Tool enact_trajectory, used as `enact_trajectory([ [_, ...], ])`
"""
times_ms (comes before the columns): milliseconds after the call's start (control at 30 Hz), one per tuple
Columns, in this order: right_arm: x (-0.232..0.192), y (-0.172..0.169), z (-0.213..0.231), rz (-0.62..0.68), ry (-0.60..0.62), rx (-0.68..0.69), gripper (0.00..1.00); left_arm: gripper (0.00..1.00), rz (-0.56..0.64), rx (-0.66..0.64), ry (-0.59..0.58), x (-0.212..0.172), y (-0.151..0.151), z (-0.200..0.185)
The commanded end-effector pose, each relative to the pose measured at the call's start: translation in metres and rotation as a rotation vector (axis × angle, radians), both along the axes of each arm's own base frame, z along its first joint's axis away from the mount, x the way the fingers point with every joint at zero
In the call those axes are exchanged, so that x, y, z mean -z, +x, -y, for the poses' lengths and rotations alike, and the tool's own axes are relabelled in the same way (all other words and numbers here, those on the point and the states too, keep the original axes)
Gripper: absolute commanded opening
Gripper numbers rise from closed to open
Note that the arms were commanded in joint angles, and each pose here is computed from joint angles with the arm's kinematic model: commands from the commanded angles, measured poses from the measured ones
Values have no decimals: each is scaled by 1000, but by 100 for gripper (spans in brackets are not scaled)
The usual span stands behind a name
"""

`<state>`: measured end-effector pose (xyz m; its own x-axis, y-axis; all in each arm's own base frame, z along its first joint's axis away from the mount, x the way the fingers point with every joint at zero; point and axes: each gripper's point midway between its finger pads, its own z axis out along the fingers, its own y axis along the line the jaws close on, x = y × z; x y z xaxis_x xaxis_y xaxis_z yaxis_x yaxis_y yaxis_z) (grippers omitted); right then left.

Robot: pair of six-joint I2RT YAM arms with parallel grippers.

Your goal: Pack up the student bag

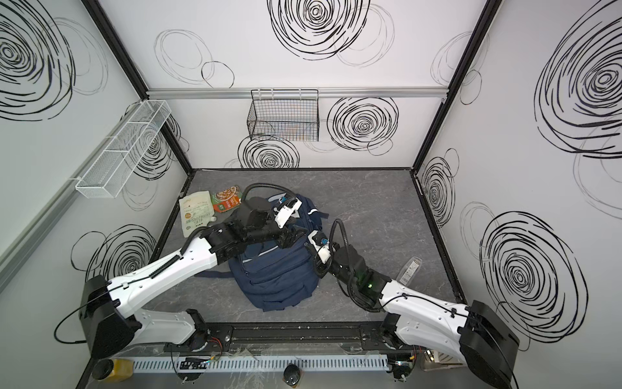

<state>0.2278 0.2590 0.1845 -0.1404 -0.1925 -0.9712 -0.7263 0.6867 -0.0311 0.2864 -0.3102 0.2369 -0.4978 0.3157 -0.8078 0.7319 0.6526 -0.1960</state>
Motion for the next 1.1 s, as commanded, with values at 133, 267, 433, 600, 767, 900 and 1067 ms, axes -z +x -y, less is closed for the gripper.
enact_trajectory([
  [133, -39, 3, 11, 221, 52, 73, 0, 54, -176, -84, 36, 13, 17, 6],
  [267, -41, 4, 10, 265, 21, 82, 0, 54, -230, -69, -14, 13, 17, 16],
  [433, -46, 7, 11, 305, -15, 106, 0, 48, -372, -92, 40, 41, 19, 20],
  [600, -48, 10, 9, 332, -63, 114, 0, 38, -442, -93, 107, 62, 15, 23],
  [767, -52, 10, 12, 341, -61, 138, 0, 22, -417, -135, 212, 72, 17, 12],
  [900, -50, 13, 15, 339, -74, 165, 0, 5, -422, -140, 194, 70, 17, 12],
  [1067, -51, 17, 22, 336, -78, 214, 0, 0, -377, -157, 104, 41, 24, 10],
])
